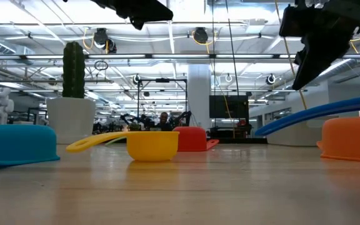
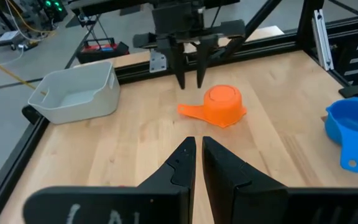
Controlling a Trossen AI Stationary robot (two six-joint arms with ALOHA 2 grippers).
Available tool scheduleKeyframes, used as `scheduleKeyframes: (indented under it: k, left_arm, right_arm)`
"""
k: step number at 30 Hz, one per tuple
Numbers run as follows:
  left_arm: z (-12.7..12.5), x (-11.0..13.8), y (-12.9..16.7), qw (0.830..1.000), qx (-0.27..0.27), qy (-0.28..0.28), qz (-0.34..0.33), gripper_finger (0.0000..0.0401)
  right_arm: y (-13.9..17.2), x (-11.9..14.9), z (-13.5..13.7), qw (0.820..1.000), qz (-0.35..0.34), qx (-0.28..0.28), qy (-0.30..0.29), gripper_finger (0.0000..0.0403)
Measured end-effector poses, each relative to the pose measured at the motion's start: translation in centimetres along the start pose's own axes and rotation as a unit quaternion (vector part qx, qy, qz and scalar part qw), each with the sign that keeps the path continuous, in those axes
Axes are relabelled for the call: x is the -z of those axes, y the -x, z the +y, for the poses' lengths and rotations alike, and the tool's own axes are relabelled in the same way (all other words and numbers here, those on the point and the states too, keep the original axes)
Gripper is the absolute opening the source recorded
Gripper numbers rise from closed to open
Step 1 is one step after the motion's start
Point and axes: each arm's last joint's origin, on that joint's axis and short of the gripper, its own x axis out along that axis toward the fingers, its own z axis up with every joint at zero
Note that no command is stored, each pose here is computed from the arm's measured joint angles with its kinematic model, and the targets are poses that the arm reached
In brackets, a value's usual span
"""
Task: Nest measuring cups in basket
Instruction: Put the orange measuring cup in the gray bin
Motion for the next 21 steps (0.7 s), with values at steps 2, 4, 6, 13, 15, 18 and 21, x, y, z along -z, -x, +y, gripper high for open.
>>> scheduleKeyframes:
  k: [2, 4, 6, 13, 15, 18, 21]
  left_arm:
    - [0.0, 0.0, 0.0, 1.000, 0.000, 0.003, 0.000, 0.0033]
    - [-0.1, 0.0, 0.0, 1.000, 0.001, 0.008, 0.000, 0.0033]
    - [-0.2, 0.0, 0.0, 1.000, 0.003, 0.014, 0.000, 0.0033]
    - [-1.1, -0.2, 0.0, 1.000, 0.019, 0.012, -0.002, 0.0033]
    - [-1.4, -0.2, 0.0, 1.000, 0.022, 0.011, -0.003, 0.0033]
    - [-1.7, -0.4, 0.1, 1.000, 0.027, 0.004, -0.008, 0.0033]
    - [-2.2, -0.5, 0.1, 0.999, 0.034, 0.002, -0.014, 0.0033]
  right_arm:
    - [0.4, 0.2, 0.3, 1.000, 0.012, 0.001, -0.013, 0.0128]
    - [0.6, 0.6, 0.5, 0.999, 0.029, 0.007, -0.026, 0.0128]
    - [0.7, 1.3, 0.5, 0.998, 0.052, 0.019, -0.039, 0.0128]
    - [1.3, 3.7, 0.7, 0.985, 0.125, 0.078, -0.093, 0.0128]
    - [1.3, 4.1, 0.9, 0.982, 0.135, 0.089, -0.100, 0.0128]
    - [1.0, 4.7, 1.4, 0.978, 0.150, 0.105, -0.101, 0.0128]
    - [0.4, 5.3, 2.0, 0.974, 0.163, 0.124, -0.100, 0.0128]
